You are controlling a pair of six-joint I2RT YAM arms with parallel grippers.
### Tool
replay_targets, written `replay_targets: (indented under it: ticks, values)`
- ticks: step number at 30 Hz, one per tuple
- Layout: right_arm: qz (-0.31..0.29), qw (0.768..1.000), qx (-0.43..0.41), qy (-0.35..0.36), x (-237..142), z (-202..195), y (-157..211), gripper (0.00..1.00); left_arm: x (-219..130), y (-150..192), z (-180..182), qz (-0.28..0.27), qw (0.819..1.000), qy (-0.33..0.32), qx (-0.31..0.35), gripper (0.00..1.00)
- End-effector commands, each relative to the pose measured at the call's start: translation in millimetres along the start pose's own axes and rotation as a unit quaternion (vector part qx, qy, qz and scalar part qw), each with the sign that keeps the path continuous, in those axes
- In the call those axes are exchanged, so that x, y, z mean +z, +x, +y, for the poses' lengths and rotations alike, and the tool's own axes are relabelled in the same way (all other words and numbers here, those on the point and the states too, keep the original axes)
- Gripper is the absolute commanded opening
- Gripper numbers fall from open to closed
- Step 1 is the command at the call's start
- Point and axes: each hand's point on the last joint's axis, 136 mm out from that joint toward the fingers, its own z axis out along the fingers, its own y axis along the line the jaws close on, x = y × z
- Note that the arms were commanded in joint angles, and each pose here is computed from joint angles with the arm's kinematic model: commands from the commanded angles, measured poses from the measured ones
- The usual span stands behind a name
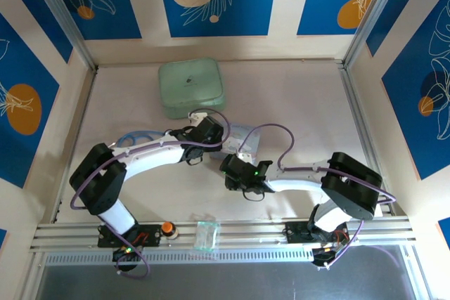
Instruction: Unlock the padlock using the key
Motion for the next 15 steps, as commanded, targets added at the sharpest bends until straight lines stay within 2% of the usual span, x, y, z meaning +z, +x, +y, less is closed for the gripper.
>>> replay_targets:
  ticks: [1,3,5,8,10,13,15]
  values:
    - [0.137,0.988,0.007,0.070,9.1,-53.8,68.5,0.24,-16.5,-5.7,3.3,0.000,1.000,0.011,0.028,0.90]
    - [0.139,0.988,0.014,0.071,6.7,-58.2,68.6,0.24,-24.1,-17.3,-14.3,-0.023,0.995,0.058,0.072,0.89]
    - [0.143,0.987,0.021,0.069,5.5,-62.7,69.3,0.24,-30.6,-29.7,-38.2,-0.055,0.983,0.114,0.136,0.90]
    - [0.146,0.986,0.029,0.068,4.2,-68.6,70.5,0.24,-32.3,-37.7,-72.8,-0.088,0.954,0.183,0.221,0.92]
    - [0.147,0.986,0.032,0.069,2.5,-73.1,71.5,0.24,-28.4,-35.6,-97.6,-0.093,0.928,0.226,0.282,0.93]
    - [0.144,0.987,0.037,0.067,0.0,-79.4,72.1,0.24,-14.3,-35.2,-117.0,-0.092,0.904,0.240,0.343,0.94]
    - [0.141,0.987,0.040,0.066,-2.3,-82.2,71.3,0.24,-4.1,-40.3,-123.4,-0.094,0.896,0.227,0.370,0.96]
